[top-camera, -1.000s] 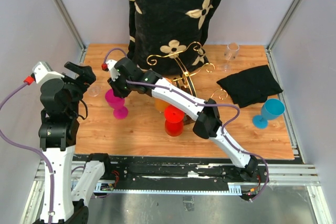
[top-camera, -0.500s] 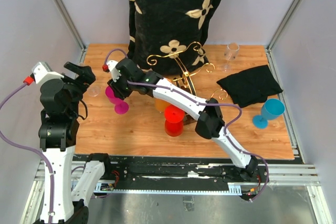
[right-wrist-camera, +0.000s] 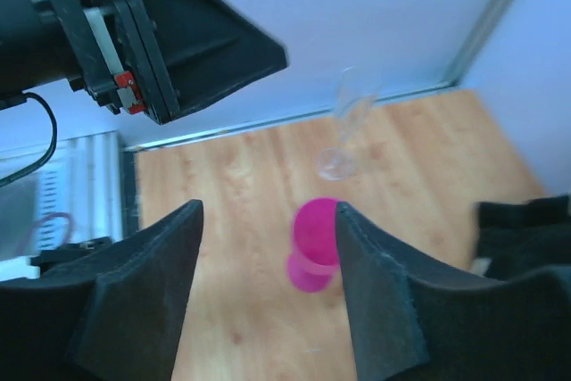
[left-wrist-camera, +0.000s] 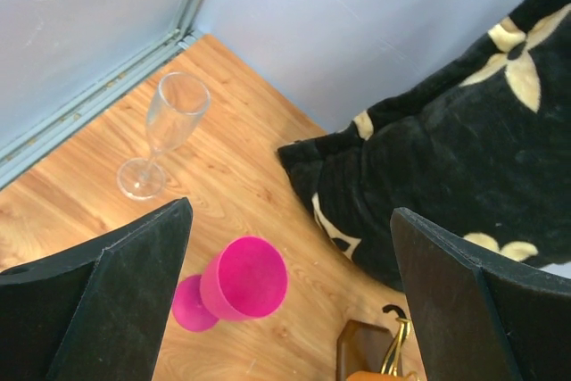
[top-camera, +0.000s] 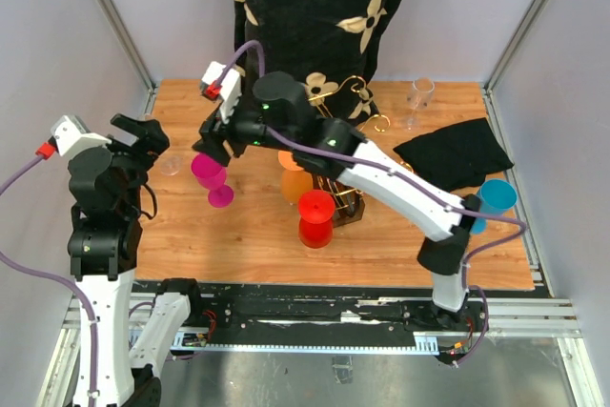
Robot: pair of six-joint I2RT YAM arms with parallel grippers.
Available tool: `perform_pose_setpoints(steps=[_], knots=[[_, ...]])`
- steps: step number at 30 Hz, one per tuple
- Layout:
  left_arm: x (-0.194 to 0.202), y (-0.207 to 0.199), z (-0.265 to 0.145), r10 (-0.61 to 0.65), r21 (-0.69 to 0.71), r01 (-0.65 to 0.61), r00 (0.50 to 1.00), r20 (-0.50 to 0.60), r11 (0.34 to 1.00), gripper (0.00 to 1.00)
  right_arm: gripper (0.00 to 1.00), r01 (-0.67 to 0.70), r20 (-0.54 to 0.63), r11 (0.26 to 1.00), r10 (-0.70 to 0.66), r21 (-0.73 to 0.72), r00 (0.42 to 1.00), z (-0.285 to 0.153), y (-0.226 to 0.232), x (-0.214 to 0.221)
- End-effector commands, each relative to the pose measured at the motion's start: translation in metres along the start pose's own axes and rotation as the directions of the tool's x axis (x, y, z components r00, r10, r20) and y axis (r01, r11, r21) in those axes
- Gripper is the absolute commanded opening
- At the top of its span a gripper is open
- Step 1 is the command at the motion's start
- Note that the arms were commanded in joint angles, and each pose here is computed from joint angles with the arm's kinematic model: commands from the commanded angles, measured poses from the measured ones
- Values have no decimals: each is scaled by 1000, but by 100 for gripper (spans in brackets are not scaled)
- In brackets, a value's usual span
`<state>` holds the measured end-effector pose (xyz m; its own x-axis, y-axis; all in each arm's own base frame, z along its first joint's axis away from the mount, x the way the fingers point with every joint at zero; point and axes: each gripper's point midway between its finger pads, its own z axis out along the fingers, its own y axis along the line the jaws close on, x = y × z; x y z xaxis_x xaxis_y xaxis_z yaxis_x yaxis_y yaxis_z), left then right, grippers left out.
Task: Take the wine glass off the wine glass rack
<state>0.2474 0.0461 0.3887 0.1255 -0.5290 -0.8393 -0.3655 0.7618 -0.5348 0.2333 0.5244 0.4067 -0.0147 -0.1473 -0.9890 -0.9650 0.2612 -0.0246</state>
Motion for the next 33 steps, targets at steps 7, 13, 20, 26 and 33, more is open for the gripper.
perform_pose_setpoints(steps=[7, 13, 20, 26, 33], knots=[[105, -76, 14, -19, 356, 187, 904, -427, 916, 98, 72, 112, -219, 854, 2, 508, 976, -156, -90, 31], [168, -138, -7, 87, 489, 295, 781, -618, 821, 99, 72, 100, -169, 771, 9, 628, 986, -229, -103, 35], [204, -160, -21, 142, 501, 335, 703, -697, 798, 90, 72, 99, -161, 708, 21, 699, 987, -274, -110, 44], [229, -165, -34, 179, 495, 341, 652, -737, 799, 84, 72, 83, -135, 669, 26, 739, 991, -299, -115, 45], [237, -162, -45, 179, 490, 362, 631, -755, 793, 71, 73, 73, -120, 628, 32, 775, 992, -320, -122, 48]])
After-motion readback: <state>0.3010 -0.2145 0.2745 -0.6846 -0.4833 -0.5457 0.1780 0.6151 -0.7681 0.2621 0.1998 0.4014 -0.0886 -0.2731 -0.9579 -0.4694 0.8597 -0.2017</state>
